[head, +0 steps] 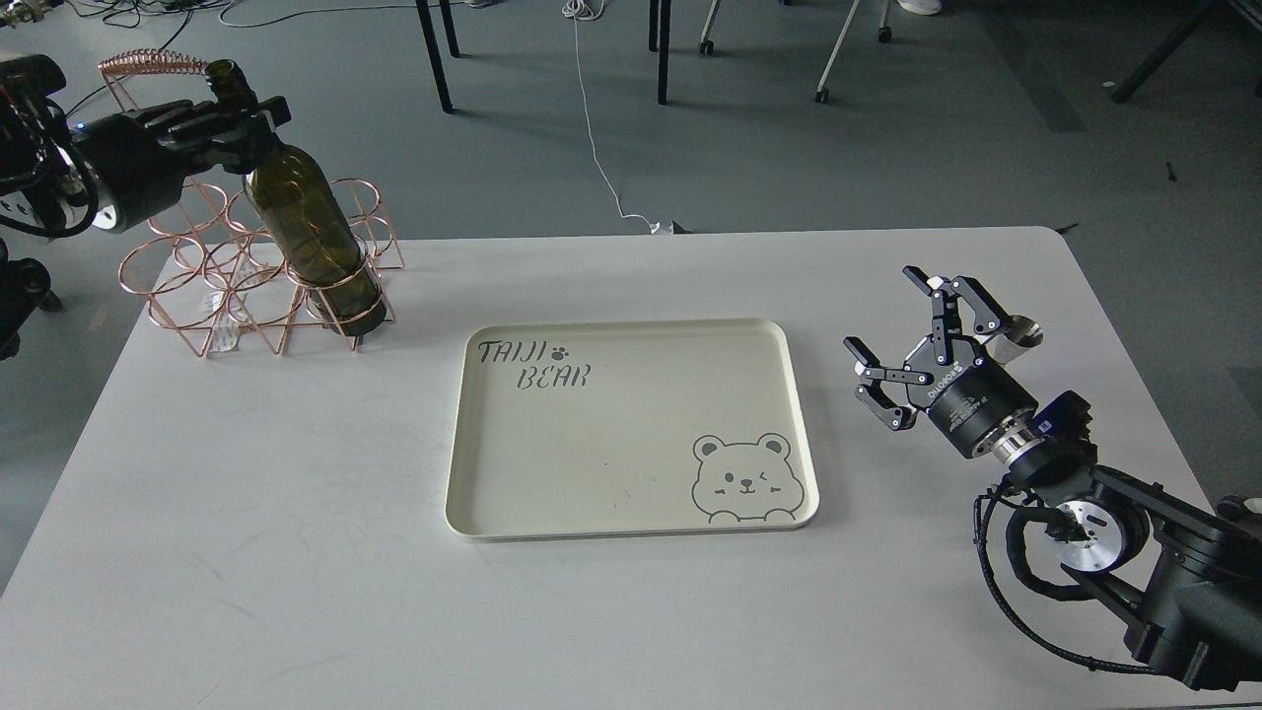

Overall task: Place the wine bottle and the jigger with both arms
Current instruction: 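Lower the bottle into the copper rack with the left gripper, then open the left gripper to release the bottle in the rack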

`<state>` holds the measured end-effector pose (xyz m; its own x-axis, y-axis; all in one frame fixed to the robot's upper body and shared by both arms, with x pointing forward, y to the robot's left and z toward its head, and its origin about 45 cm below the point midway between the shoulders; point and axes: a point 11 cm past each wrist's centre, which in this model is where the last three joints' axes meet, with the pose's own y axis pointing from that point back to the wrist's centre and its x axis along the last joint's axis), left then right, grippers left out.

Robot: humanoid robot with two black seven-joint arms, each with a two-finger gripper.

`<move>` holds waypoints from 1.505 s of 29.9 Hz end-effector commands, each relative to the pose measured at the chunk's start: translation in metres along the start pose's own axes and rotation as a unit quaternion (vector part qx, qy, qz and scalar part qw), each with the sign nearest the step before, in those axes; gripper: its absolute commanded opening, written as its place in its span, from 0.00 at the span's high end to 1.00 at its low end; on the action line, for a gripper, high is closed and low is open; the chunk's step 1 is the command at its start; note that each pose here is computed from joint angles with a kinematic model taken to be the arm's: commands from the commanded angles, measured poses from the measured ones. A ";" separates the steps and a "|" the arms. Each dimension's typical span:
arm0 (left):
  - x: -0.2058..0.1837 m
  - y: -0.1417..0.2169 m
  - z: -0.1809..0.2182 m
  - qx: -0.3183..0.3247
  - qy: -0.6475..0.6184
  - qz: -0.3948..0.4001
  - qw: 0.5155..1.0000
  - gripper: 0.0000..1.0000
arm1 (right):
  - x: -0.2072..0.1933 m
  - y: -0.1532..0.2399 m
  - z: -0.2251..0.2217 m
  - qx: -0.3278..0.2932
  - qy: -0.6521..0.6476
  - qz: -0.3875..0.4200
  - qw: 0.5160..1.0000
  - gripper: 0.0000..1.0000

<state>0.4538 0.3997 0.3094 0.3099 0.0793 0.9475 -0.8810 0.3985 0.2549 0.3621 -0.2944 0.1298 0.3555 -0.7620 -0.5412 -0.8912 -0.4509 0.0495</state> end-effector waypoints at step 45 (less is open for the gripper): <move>-0.006 -0.004 0.004 -0.003 -0.016 -0.011 1.000 0.32 | 0.000 0.000 0.000 0.000 0.000 0.000 1.000 0.01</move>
<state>0.4545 0.3936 0.3040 0.3168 0.0419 0.9476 -0.8718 0.4063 0.2735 0.3624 -0.2945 0.1301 0.3556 -0.7622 -0.5409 -0.8914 -0.4506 0.0489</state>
